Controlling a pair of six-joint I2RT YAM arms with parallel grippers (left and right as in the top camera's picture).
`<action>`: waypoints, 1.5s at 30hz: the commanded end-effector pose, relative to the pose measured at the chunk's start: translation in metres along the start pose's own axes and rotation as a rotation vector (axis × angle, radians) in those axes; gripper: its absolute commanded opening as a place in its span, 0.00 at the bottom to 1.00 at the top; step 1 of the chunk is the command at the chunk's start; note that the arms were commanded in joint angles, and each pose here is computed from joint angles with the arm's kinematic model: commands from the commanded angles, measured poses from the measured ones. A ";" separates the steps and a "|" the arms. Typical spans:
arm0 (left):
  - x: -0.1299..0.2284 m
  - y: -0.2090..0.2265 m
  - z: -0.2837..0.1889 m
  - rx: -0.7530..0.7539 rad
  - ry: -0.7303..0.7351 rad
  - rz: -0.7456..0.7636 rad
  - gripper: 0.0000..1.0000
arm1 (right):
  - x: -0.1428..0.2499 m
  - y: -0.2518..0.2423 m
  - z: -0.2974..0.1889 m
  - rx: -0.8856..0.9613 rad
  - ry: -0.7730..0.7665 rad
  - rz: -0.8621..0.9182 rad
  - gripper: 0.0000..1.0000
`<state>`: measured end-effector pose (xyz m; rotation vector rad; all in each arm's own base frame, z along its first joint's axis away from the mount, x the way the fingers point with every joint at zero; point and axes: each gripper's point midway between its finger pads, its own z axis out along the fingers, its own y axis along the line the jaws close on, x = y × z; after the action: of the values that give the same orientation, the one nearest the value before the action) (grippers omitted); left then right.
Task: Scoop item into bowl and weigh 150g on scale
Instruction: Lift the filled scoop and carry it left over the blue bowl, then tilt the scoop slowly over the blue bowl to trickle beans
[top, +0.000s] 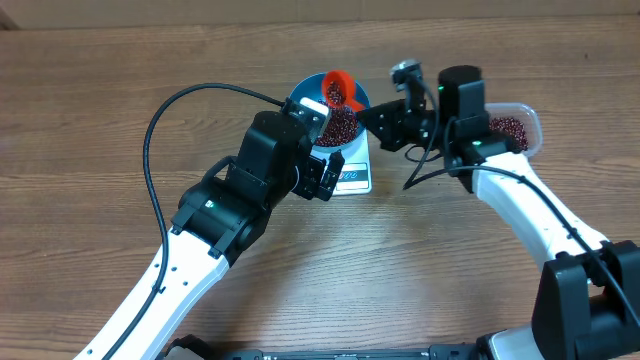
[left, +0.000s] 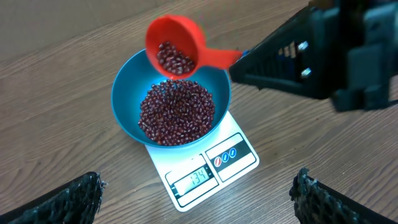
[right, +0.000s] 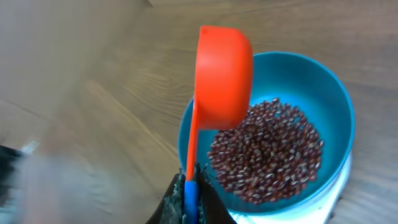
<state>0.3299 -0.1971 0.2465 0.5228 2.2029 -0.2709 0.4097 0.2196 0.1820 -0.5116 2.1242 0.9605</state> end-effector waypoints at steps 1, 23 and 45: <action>-0.009 -0.001 -0.003 0.009 -0.018 0.008 1.00 | -0.002 -0.009 0.007 0.103 0.000 -0.180 0.04; -0.009 -0.001 -0.002 0.009 -0.018 0.008 0.99 | 0.014 -0.024 0.007 0.202 0.093 -0.472 0.04; -0.009 -0.001 -0.002 0.009 -0.018 0.008 1.00 | 0.013 -0.025 0.007 0.208 0.096 -0.499 0.04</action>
<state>0.3299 -0.1971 0.2465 0.5228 2.2029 -0.2709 0.4167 0.2081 0.1560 -0.9311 2.0160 0.4535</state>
